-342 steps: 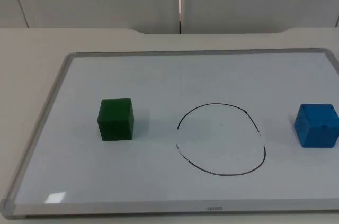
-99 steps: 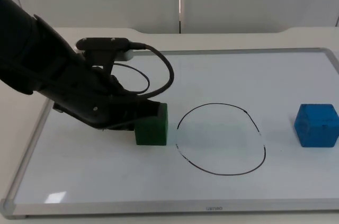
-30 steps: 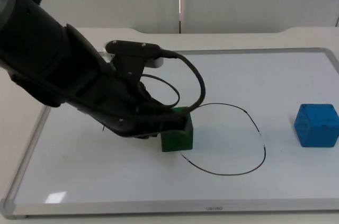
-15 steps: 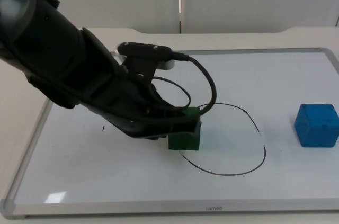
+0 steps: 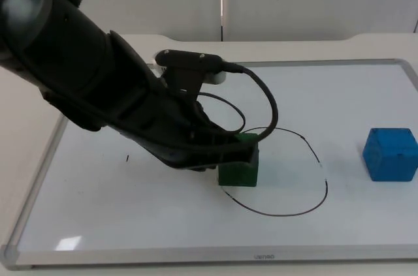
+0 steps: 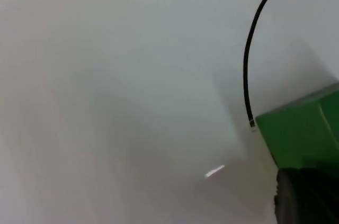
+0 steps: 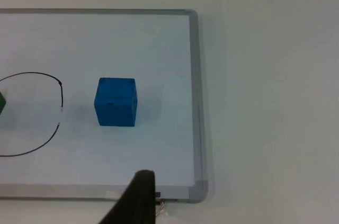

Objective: Push the two cubes into the marked area.

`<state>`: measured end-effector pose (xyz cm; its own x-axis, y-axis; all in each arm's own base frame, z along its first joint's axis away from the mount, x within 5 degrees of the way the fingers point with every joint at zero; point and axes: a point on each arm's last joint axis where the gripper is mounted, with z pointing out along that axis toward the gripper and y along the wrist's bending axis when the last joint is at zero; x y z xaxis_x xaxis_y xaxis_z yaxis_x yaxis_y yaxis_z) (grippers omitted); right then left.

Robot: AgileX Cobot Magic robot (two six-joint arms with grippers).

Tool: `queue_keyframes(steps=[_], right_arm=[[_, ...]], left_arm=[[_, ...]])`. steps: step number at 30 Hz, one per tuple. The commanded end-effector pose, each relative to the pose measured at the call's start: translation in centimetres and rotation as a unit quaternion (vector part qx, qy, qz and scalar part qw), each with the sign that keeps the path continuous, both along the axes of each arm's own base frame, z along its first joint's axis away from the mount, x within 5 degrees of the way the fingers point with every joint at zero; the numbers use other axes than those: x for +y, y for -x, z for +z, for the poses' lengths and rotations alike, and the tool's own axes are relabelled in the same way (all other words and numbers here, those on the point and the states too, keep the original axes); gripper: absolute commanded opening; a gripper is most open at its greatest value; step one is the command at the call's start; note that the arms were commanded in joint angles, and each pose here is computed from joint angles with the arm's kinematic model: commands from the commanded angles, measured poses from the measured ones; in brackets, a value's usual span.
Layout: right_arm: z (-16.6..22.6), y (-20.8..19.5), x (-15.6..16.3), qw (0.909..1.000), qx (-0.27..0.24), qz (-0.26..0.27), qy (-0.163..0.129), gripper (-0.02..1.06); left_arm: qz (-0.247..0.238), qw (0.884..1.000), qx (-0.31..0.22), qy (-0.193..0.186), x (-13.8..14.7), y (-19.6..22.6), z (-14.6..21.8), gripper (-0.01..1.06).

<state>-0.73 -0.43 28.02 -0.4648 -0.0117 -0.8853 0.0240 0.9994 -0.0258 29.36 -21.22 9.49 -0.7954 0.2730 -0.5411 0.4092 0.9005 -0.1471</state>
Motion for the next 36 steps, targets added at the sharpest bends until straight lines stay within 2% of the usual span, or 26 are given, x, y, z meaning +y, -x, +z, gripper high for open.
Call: queue_keyframes(steps=[1,10,25,31,36], right_arm=[[0.0,0.0,0.0,1.0000,-0.003,0.002,0.002,1.05],[0.0,0.0,0.0,1.0000,-0.003,0.002,0.002,1.05],[0.0,0.0,0.0,1.0000,-0.003,0.002,0.002,1.05],[0.0,0.0,0.0,1.0000,-0.003,0.002,0.002,1.05],[0.0,0.0,0.0,1.0000,-0.003,0.002,0.002,1.05]], left_arm=[[0.010,1.000,0.007,0.012,-0.4,0.1,0.1,0.00],[-0.014,1.000,-0.008,0.012,-1.9,0.6,0.6,0.00],[-0.022,1.000,-0.021,-0.003,-1.7,0.3,0.3,0.00],[-0.028,0.999,-0.029,-0.006,-0.2,-0.8,1.1,0.00],[-0.025,0.999,-0.039,0.013,2.4,-2.1,3.6,0.00]])
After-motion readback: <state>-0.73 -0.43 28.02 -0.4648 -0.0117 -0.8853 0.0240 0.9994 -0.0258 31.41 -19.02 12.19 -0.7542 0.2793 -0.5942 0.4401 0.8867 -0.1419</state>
